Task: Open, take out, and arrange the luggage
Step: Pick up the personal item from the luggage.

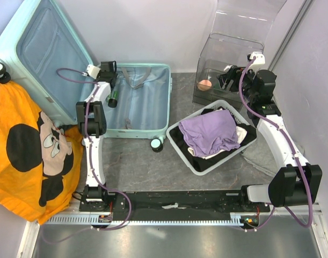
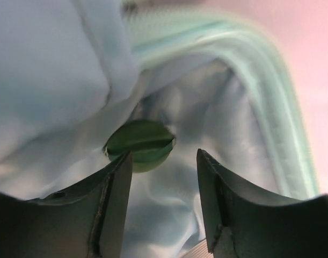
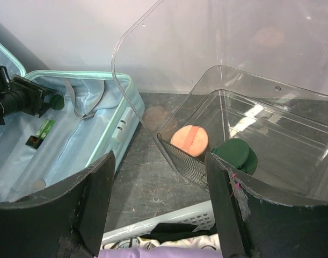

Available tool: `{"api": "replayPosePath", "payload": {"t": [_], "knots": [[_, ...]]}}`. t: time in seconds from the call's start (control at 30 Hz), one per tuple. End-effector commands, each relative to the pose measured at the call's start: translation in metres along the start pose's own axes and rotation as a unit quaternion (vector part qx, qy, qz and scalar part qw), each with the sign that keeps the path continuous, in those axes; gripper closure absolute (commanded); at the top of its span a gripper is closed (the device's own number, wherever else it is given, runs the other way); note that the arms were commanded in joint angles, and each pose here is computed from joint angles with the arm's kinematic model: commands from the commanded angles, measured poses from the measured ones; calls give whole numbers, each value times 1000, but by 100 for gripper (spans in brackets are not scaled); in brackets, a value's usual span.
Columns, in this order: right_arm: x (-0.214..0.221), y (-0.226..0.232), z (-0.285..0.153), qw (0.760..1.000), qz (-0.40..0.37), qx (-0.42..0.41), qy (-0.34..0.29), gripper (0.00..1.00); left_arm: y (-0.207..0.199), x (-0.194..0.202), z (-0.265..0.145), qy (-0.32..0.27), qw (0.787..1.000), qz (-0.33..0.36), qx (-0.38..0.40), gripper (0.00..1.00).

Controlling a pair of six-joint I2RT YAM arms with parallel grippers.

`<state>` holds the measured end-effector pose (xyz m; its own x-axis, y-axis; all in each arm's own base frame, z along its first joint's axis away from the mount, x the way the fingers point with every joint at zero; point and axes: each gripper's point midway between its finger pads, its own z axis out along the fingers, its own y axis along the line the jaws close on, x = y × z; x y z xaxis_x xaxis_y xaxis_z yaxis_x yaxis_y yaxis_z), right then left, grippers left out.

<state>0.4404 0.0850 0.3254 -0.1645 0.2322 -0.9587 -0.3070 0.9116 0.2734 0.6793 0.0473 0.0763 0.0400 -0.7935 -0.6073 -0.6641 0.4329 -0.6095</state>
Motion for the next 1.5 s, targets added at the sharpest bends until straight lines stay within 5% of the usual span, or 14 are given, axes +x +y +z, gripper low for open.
{"api": "replayPosePath", "payload": {"t": [0.0, 0.3, 0.57, 0.87, 1.07, 1.1, 1.47], "knots": [[-14, 1, -5, 1000, -16, 1, -26, 25, 17, 10, 11, 14, 999, -32, -30, 38], [-11, -2, -2, 1000, -17, 6, -22, 24, 31, 16, 18, 21, 997, -52, -50, 31], [-9, -4, -2, 1000, -19, 9, -19, 24, 46, 25, 28, 35, 993, -85, -70, 34], [-9, -7, -1, 999, -24, 16, -18, 24, 64, 33, 35, 54, 987, -112, -102, 51], [-9, -7, -1, 999, -24, 16, -19, 24, 66, 30, 35, 62, 986, -116, -102, 83], [-10, -6, -2, 999, -25, 16, -19, 24, 64, 31, 33, 65, 986, -116, -100, 98], [-13, -5, -5, 999, -24, 17, -24, 23, 17, -7, -17, 54, 994, -97, 13, 98]]}}
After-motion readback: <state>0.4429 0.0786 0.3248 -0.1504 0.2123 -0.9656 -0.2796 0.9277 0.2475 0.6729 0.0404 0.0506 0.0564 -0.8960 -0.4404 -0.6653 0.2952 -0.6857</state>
